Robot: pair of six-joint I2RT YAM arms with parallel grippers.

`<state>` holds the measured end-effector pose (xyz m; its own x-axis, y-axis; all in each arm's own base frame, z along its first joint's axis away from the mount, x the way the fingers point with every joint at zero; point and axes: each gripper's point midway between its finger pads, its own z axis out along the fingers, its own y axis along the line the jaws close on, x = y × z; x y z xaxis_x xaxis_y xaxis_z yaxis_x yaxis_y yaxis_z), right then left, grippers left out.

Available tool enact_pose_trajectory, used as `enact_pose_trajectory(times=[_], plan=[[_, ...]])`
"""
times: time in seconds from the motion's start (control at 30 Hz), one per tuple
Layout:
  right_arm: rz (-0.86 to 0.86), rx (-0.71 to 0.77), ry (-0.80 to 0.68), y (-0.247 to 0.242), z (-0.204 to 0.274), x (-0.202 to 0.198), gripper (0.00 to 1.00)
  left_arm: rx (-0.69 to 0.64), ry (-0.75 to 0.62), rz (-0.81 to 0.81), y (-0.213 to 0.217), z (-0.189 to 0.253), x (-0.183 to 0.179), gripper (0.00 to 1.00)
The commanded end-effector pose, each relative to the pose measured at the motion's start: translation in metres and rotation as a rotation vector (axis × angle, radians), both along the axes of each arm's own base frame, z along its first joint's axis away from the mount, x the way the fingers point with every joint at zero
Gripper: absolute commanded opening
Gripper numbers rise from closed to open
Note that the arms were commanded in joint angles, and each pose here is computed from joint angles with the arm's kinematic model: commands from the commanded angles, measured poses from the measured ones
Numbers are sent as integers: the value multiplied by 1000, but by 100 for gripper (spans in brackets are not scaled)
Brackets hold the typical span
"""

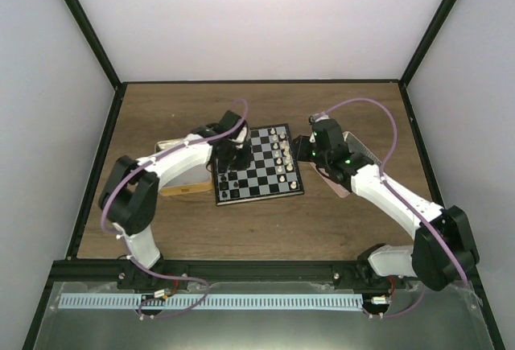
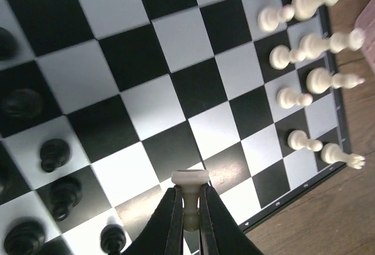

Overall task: Set up the chess pieces on the board
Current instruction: Place the chess piece on the chessboard.

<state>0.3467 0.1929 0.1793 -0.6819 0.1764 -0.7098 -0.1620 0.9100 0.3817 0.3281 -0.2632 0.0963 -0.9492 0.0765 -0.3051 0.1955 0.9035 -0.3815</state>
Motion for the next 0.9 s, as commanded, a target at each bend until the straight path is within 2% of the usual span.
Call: enact_pose_trajectory(times=[0.0,0.13,0.3,0.43,0.6,0.87], plan=[[-63,12,-74,-10,17,4,32,98,92,-97,-12,-26,-20,6],[-59,18,-60,-8,12,3,32,166,141,-145,-18,-42,-30,6],[-52,27,-57,-7,11,2,32,188,146,-161,-20,-42,-28,9],[-52,28,-58,-7,11,2,33,196,136,-168,-22,-39,-25,13],[-51,30,-59,-7,11,1,33,200,122,-164,-24,-34,-18,24],[-48,29,-57,-7,10,0,33,224,104,-171,-24,-38,-19,31]])
